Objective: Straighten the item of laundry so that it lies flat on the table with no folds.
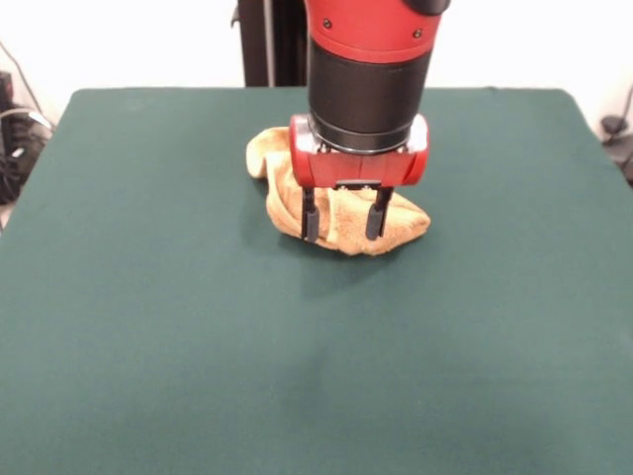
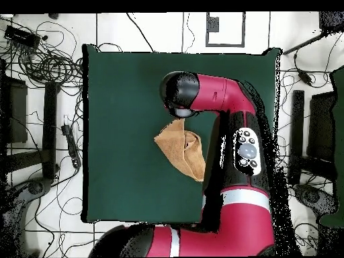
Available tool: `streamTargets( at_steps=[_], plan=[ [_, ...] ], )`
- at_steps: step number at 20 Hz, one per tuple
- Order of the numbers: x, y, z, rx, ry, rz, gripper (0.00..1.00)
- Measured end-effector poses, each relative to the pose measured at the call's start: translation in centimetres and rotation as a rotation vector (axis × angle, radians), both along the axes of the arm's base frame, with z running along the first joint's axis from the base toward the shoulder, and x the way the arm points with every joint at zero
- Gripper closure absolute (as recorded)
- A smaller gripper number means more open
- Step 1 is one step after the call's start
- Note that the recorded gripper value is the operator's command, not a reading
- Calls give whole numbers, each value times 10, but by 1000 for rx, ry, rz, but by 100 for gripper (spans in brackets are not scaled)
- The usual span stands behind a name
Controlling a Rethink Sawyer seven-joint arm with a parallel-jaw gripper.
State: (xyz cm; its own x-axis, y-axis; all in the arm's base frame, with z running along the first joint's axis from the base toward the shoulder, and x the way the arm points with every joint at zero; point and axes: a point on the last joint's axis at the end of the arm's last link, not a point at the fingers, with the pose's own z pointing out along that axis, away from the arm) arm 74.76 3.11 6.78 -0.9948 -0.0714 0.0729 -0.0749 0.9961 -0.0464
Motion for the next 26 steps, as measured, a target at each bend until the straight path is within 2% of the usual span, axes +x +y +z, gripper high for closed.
streamTargets(
  at_steps=[9, 26],
  plan=[
    [3, -1, 9, -2, -13, 0, 0],
    [3, 0, 8, -2, -12, 1, 0]
  ],
)
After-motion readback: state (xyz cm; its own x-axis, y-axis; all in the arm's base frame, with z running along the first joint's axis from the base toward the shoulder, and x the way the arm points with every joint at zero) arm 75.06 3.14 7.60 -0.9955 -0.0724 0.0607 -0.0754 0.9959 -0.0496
